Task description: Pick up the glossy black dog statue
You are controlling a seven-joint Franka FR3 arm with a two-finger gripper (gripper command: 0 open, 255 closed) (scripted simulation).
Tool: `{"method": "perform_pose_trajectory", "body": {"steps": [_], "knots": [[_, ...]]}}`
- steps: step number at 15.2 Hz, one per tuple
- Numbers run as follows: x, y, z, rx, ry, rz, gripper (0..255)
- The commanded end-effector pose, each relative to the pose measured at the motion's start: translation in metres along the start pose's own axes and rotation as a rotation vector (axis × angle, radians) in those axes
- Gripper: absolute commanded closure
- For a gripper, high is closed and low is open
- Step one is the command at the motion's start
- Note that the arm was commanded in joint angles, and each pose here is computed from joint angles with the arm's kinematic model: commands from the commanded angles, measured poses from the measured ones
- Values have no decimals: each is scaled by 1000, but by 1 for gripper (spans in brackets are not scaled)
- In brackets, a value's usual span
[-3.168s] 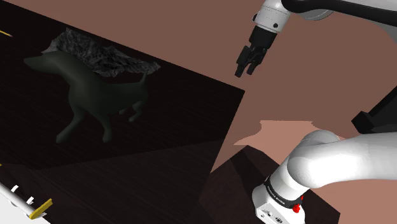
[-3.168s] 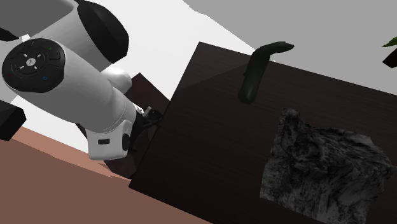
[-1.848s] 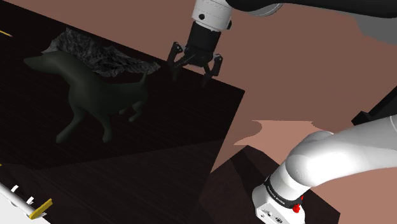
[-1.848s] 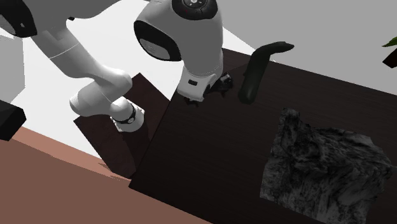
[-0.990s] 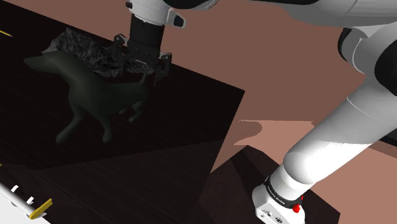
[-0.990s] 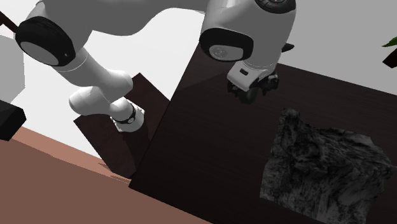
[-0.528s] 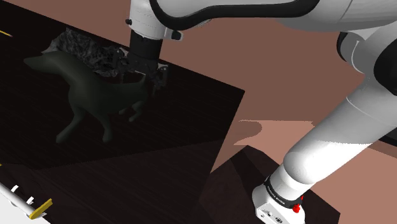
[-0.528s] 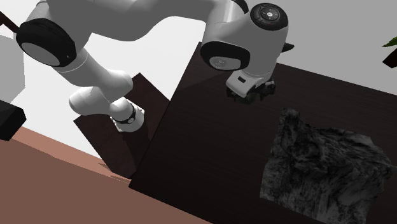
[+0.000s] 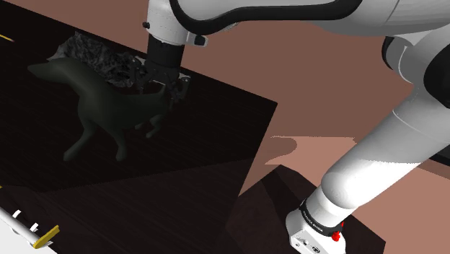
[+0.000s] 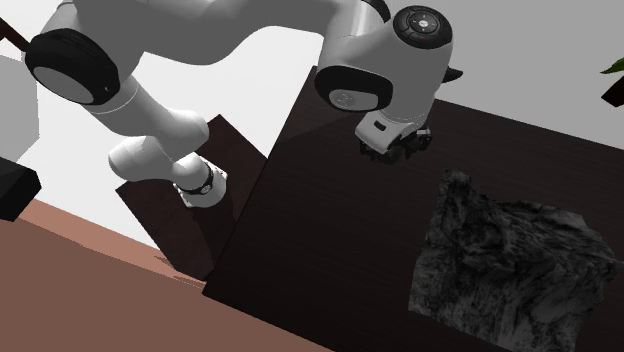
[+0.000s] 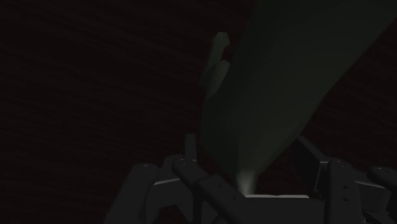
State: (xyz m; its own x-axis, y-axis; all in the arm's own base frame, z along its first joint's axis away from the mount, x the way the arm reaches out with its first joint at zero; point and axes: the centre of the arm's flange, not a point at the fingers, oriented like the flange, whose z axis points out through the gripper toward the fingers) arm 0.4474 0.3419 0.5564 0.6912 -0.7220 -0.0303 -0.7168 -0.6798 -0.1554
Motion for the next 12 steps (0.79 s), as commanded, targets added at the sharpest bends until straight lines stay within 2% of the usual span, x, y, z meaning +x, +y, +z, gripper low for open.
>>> {"method": "perform_pose_trajectory", "body": {"steps": [1,12], "knots": [[-1,0,1,-1,-1,-2,255],[-3,-8,-51,-1,-1,-2,255]]}}
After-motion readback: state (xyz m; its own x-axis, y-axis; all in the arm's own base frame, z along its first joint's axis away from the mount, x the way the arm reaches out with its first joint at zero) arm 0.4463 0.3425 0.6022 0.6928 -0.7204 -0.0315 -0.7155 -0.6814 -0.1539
